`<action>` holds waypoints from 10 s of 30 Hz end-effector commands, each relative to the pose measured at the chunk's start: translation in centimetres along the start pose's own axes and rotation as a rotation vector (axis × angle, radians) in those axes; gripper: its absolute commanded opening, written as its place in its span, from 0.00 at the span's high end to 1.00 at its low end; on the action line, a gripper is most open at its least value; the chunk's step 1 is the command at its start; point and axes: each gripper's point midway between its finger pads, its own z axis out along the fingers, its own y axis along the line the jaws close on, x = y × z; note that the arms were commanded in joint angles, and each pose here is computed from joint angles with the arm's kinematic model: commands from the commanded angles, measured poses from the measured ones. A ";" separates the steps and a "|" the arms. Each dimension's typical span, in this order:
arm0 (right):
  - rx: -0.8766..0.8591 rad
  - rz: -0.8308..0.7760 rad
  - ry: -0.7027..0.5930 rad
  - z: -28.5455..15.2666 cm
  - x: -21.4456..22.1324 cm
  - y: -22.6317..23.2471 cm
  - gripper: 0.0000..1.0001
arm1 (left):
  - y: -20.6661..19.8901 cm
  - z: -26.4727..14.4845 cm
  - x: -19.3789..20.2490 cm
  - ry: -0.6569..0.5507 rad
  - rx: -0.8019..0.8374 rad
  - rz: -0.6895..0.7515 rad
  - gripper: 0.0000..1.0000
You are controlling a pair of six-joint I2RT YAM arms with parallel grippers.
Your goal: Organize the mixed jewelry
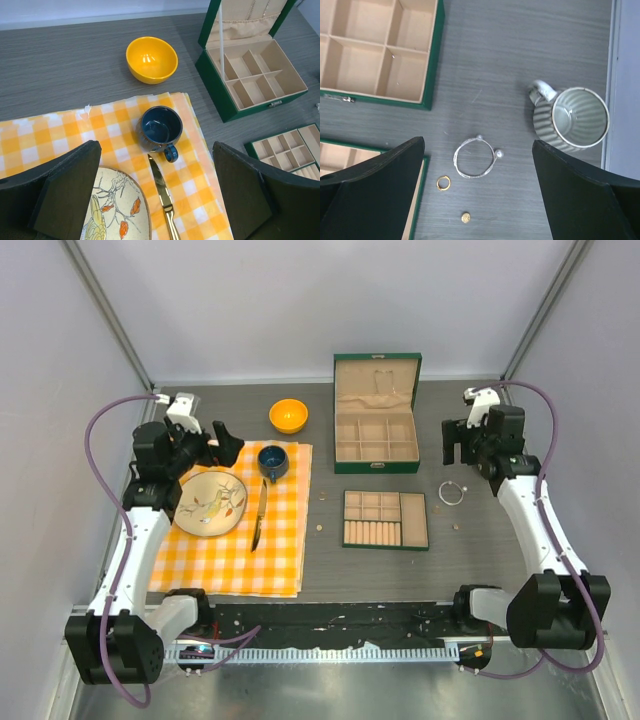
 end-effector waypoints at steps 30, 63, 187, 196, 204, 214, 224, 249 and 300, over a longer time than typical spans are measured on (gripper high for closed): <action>-0.251 -0.041 0.510 5.9 14.5 4.0 0.43 | -0.5 0.9 0.8 0.009 0.070 0.015 0.00; -0.257 -0.069 0.498 7.7 12.4 3.4 0.88 | -0.7 0.9 1.0 0.009 0.087 0.027 0.00; -0.259 -0.365 0.410 21.9 2.3 15.1 0.99 | -0.4 1.0 1.3 0.011 0.071 0.021 0.00; -0.250 -0.373 0.415 21.9 2.6 15.2 0.99 | -0.4 0.9 1.2 0.009 0.071 0.023 0.00; -0.243 -0.391 0.409 21.4 2.6 15.5 0.99 | -0.5 0.9 1.2 0.009 0.073 0.023 0.00; -0.236 -0.402 0.404 21.2 2.5 15.7 0.99 | -0.6 0.8 1.2 0.006 0.075 0.025 0.00; -0.226 -0.390 0.375 20.5 1.1 15.9 0.99 | -0.6 0.8 1.1 0.005 0.073 0.024 0.00; -0.178 -0.393 0.309 17.6 -3.2 14.6 0.99 | -0.7 0.8 1.1 0.004 0.078 0.021 0.00; -0.277 -0.321 0.397 20.9 0.9 13.1 0.81 | -0.5 0.8 1.2 0.007 0.071 0.025 0.00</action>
